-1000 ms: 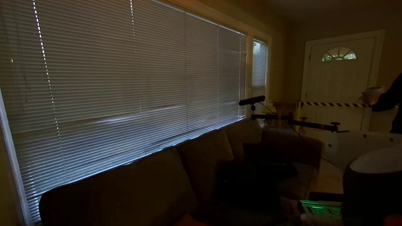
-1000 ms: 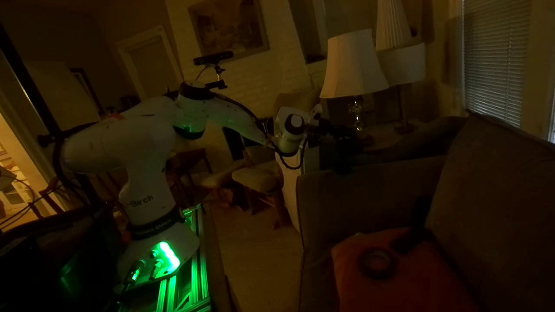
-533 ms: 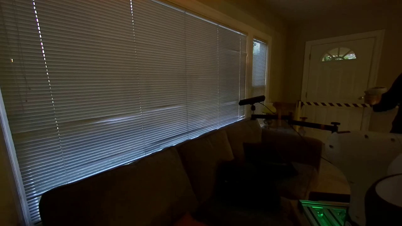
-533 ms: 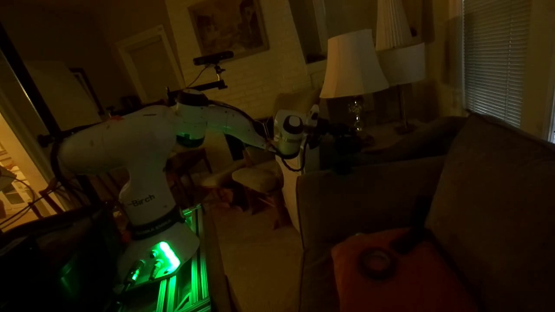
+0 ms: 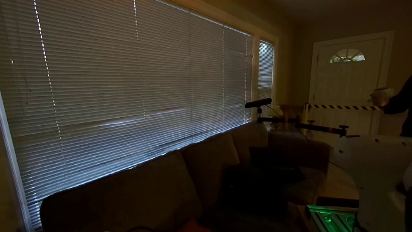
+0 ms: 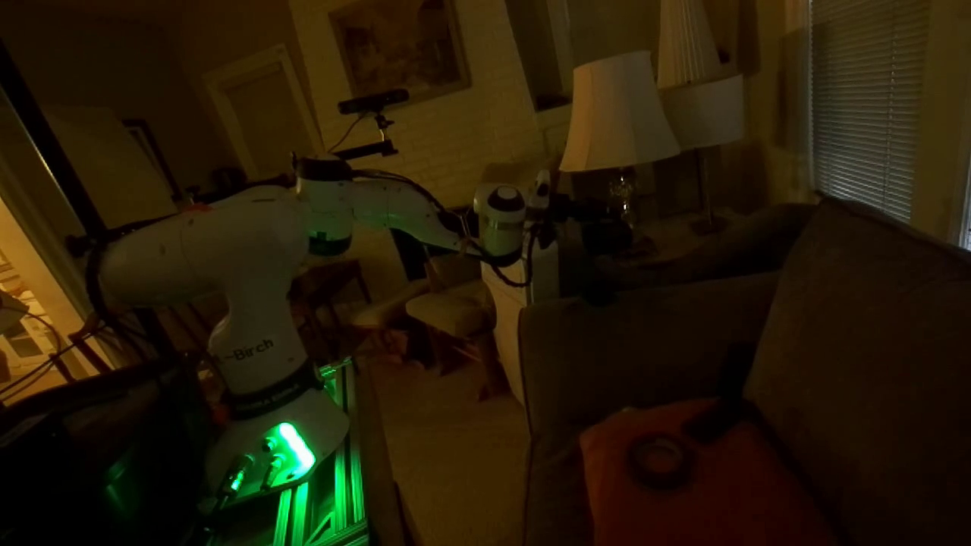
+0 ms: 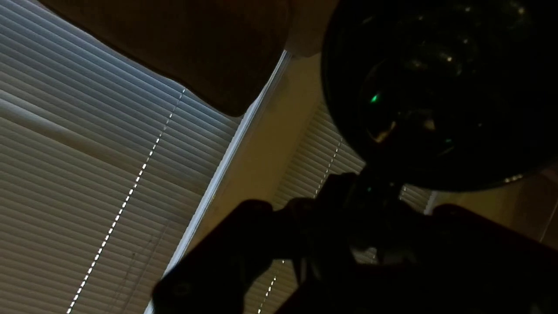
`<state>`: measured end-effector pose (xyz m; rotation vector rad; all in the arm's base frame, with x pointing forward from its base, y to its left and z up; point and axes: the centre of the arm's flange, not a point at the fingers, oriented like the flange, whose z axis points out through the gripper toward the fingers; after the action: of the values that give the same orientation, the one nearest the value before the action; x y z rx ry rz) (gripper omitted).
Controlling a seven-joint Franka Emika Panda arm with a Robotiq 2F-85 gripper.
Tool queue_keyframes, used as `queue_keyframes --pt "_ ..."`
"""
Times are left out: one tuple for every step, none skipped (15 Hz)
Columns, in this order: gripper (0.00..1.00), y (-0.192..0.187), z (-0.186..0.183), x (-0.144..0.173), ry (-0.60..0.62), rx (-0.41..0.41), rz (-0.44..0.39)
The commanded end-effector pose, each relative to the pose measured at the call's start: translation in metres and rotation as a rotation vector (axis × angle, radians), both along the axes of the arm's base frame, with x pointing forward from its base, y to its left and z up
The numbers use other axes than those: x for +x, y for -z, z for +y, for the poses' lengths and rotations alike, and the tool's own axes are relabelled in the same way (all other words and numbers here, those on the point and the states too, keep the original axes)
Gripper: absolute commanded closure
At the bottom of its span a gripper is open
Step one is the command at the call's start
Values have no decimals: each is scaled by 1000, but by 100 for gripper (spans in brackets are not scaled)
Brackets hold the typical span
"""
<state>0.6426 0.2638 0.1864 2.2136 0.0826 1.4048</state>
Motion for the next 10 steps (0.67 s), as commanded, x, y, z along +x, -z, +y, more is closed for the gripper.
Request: queue_keyframes --pt "98 10 -1 -1 75 42 11" --pt "98 12 -4 -1 93 71 16" --pt "98 15 -7 -2 109 103 19" --pt "98 16 -10 -2 125 136 20" --pt "98 19 -12 -3 136 166 16" --pt "98 20 -14 -3 150 197 13" --pt "98 21 -17 -3 164 223 7" --pt "98 21 -20 -3 178 248 1" --pt "98 19 -24 -2 193 264 -9" --pt "98 18 -29 -2 208 281 -16"
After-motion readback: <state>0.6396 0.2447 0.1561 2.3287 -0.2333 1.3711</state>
